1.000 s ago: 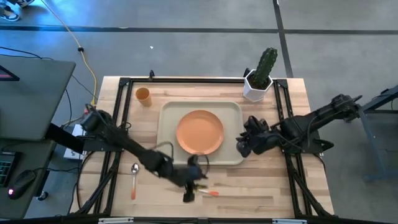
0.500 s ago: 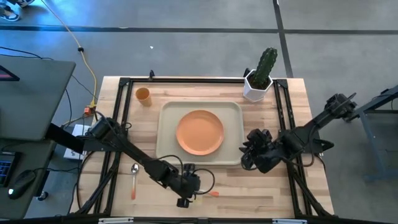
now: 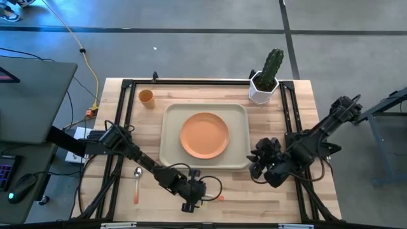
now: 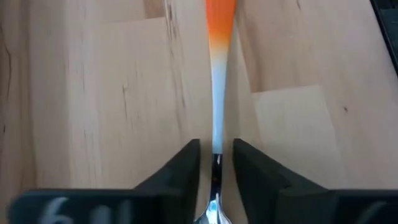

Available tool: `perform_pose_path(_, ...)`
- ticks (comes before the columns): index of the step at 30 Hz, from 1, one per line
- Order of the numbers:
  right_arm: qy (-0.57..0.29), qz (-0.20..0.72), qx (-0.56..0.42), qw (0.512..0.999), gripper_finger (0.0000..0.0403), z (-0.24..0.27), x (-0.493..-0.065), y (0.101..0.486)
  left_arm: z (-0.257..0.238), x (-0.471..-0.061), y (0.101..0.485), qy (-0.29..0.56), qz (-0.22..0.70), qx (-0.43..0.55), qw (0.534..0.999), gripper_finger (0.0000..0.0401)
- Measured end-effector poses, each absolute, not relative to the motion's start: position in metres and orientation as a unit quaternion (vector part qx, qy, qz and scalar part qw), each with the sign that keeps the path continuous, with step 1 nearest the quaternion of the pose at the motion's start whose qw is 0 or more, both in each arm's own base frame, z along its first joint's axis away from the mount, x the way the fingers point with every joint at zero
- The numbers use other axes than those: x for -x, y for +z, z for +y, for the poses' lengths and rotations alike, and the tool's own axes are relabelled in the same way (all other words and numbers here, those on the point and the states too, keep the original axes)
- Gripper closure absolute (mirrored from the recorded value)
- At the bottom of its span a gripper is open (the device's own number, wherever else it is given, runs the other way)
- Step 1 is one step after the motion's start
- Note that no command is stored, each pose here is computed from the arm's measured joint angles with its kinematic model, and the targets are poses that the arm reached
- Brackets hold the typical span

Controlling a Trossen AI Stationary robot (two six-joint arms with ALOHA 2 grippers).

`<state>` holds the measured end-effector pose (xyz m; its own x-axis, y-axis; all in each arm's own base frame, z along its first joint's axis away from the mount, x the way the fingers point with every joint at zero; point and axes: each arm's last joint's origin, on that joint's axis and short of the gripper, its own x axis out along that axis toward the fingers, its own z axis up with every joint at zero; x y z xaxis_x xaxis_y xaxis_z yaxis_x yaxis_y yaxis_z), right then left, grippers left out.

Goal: Pick and place plate/cup/fork/spoon on tray
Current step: Put the orange fork on the white tray to the right of the light orange plate

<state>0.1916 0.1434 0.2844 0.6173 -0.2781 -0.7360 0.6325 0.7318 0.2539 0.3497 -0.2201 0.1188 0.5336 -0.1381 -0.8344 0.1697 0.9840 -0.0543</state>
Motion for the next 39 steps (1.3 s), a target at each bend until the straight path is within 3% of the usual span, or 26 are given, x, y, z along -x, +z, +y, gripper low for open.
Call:
perform_pose_path(5,-0.263,0.342,-0.259,0.864,0.0272,0.147,-0.187,0.285,-0.218,-0.35,0.121,-0.093,0.481,-0.021,0.872,0.0389)
perform_pose_path(14,-0.254,0.333,-0.272,0.866,0.0272,0.149,-0.185,0.288,-0.196,-0.362,0.165,-0.17,0.505,-0.098,0.841,0.0395)
perform_pose_path(20,-0.262,0.275,-0.277,0.883,0.0272,0.145,-0.172,0.301,-0.171,-0.385,0.195,-0.238,0.486,-0.192,0.819,0.0393)
perform_pose_path(27,-0.251,0.241,-0.305,0.887,0.0272,0.13,-0.156,0.319,-0.106,-0.417,0.216,-0.265,0.435,-0.276,0.815,0.0392)
perform_pose_path(39,-0.305,0.09,-0.37,0.873,0.0272,0.082,-0.141,0.353,0.026,-0.445,0.24,-0.29,0.294,-0.464,0.784,0.0392)
